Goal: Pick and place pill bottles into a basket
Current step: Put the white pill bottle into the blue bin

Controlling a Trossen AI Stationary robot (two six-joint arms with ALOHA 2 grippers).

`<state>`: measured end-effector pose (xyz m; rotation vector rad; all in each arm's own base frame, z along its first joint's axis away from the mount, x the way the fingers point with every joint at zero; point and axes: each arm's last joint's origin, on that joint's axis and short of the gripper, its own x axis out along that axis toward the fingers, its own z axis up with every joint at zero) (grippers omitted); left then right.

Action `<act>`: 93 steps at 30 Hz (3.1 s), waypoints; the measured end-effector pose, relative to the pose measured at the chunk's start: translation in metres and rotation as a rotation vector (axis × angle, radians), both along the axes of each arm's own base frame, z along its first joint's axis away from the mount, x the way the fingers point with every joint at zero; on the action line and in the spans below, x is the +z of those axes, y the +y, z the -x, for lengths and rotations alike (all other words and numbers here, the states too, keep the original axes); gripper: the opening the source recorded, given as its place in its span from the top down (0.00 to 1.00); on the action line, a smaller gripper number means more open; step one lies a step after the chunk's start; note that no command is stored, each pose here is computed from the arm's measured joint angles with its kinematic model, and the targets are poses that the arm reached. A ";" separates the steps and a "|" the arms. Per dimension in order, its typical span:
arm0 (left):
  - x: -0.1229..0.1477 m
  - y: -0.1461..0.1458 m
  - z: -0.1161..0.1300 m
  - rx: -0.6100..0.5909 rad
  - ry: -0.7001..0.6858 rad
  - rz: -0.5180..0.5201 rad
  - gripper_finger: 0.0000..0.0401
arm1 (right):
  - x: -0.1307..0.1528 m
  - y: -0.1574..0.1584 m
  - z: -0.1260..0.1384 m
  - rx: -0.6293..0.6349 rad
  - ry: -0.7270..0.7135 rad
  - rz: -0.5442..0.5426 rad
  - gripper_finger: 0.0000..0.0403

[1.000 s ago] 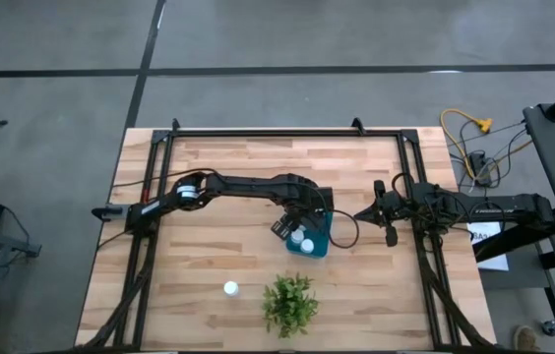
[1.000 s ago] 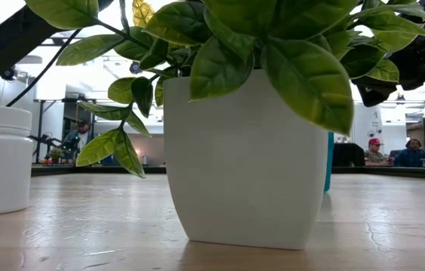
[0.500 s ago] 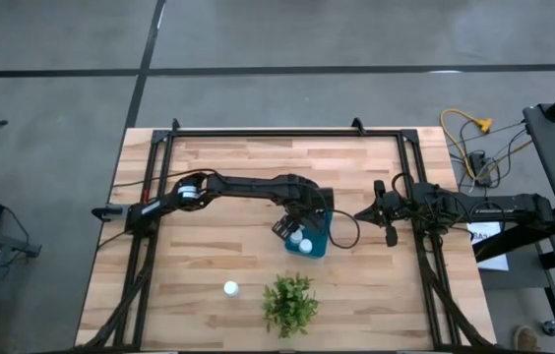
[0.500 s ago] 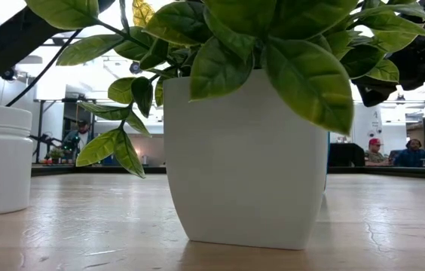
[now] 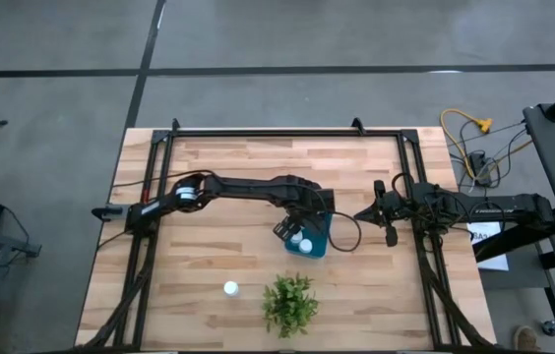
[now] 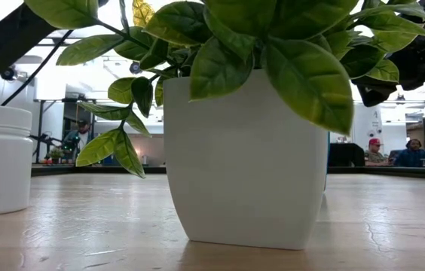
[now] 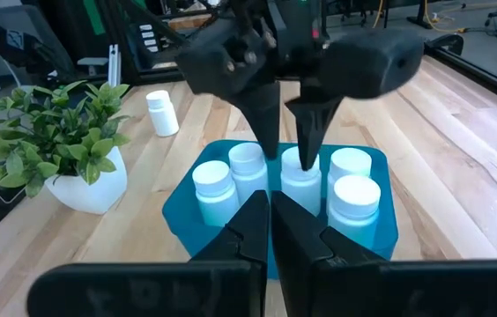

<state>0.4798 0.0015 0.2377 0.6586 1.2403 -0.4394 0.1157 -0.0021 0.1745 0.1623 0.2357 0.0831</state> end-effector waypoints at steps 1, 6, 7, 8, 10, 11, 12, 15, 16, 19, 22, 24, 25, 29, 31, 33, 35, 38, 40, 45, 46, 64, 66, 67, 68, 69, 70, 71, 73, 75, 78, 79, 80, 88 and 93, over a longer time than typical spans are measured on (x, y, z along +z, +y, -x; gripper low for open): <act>0.003 0.000 0.001 0.000 -0.007 -0.003 0.55 | 0.000 0.000 0.000 0.000 0.000 0.000 0.98; 0.017 -0.003 0.004 0.006 -0.045 -0.017 0.55 | 0.000 0.000 0.000 0.000 -0.001 0.000 0.98; 0.021 -0.004 0.005 0.011 -0.058 -0.014 0.55 | 0.000 0.000 0.000 0.000 0.000 0.000 0.98; 0.025 -0.004 0.007 0.020 -0.067 -0.011 0.55 | 0.000 0.000 0.000 0.000 0.000 0.000 0.98; 0.034 -0.004 0.010 0.038 -0.089 -0.004 0.55 | 0.000 0.000 0.000 0.000 0.001 0.000 0.98; 0.040 -0.004 0.012 0.045 -0.101 0.000 0.55 | 0.000 0.000 0.000 0.000 0.002 0.000 0.98; 0.044 -0.004 0.014 0.046 -0.112 0.004 0.54 | 0.000 0.000 0.000 0.000 0.002 0.000 0.98; 0.056 -0.005 0.020 0.049 -0.137 0.057 0.54 | 0.000 0.000 0.000 0.001 0.003 0.000 0.98; 0.060 -0.006 0.022 0.043 -0.145 0.088 0.54 | 0.000 0.000 0.000 -0.001 0.003 -0.001 0.98; 0.076 -0.007 0.031 0.040 -0.161 0.167 0.54 | 0.000 0.000 0.000 0.000 0.003 -0.001 0.98; 0.086 -0.006 0.040 0.044 -0.174 0.181 0.54 | -0.001 0.000 0.000 -0.001 0.005 -0.004 0.98; 0.091 -0.005 0.045 0.064 -0.177 0.188 0.54 | -0.002 0.000 0.000 -0.002 0.011 -0.006 0.98; 0.091 -0.005 0.047 0.070 -0.175 0.191 0.54 | -0.003 0.000 -0.001 -0.003 0.016 -0.010 0.98; 0.091 -0.004 0.060 0.118 -0.133 0.207 0.54 | -0.005 0.000 -0.001 -0.006 0.027 -0.016 0.98; 0.087 -0.005 0.068 0.148 -0.105 0.218 0.54 | -0.005 0.000 -0.001 -0.005 0.026 -0.016 0.98; 0.083 -0.005 0.075 0.163 -0.094 0.232 0.54 | -0.004 0.000 -0.001 -0.005 0.024 -0.012 0.98; 0.080 -0.007 0.083 0.176 -0.104 0.244 0.54 | -0.004 0.000 -0.002 -0.004 0.018 -0.006 0.98; 0.082 -0.009 0.100 0.175 -0.178 0.259 0.54 | -0.002 0.000 -0.002 -0.003 0.002 -0.003 0.98; 0.084 -0.009 0.113 0.177 -0.239 0.270 0.54 | -0.002 0.000 -0.002 -0.004 -0.007 -0.002 0.98; 0.084 -0.008 0.151 0.199 -0.403 0.309 0.54 | 0.000 0.000 -0.003 -0.006 -0.023 -0.012 0.98; 0.082 -0.008 0.159 0.206 -0.432 0.320 0.54 | 0.000 0.000 -0.003 -0.006 -0.023 -0.013 0.98; 0.021 -0.016 0.251 0.335 -0.712 0.536 0.54 | 0.001 -0.002 -0.003 -0.065 -0.033 -0.004 0.98; 0.013 -0.017 0.259 0.348 -0.728 0.557 0.54 | 0.001 -0.002 -0.003 -0.069 -0.032 -0.004 0.98; 0.010 -0.018 0.262 0.348 -0.753 0.574 0.54 | 0.001 -0.002 -0.003 -0.071 -0.032 -0.003 0.98; 0.007 -0.019 0.265 0.346 -0.778 0.587 0.54 | 0.001 -0.002 -0.003 -0.071 -0.032 -0.003 0.98; 0.003 -0.019 0.269 0.347 -0.793 0.599 0.54 | 0.001 -0.002 -0.003 -0.074 -0.032 -0.002 0.98; 0.000 -0.019 0.273 0.354 -0.806 0.612 0.54 | 0.001 -0.003 -0.003 -0.085 -0.032 0.000 0.98; -0.003 -0.019 0.276 0.356 -0.820 0.622 0.54 | 0.001 -0.003 -0.003 -0.087 -0.033 0.000 0.98; -0.011 -0.019 0.282 0.374 -0.836 0.650 0.54 | 0.001 -0.003 -0.003 -0.088 -0.033 -0.001 0.98; -0.018 -0.019 0.288 0.393 -0.850 0.685 0.54 | 0.001 -0.003 -0.003 -0.090 -0.033 -0.013 0.98; -0.029 -0.023 0.296 0.394 -0.874 0.739 0.54 | 0.001 -0.003 -0.003 -0.092 -0.033 -0.021 0.98; -0.033 -0.024 0.299 0.384 -0.890 0.756 0.54 | 0.001 -0.003 -0.003 -0.092 -0.034 -0.021 0.98; -0.036 -0.026 0.301 0.370 -0.907 0.770 0.54 | 0.001 -0.003 -0.003 -0.092 -0.037 -0.022 0.98; -0.059 -0.035 0.316 0.378 -0.934 0.802 0.54 | 0.005 -0.003 -0.004 -0.092 -0.076 -0.025 0.98; -0.061 -0.047 0.319 0.332 -0.886 0.833 0.54 | 0.005 -0.003 -0.004 -0.097 -0.075 -0.040 0.98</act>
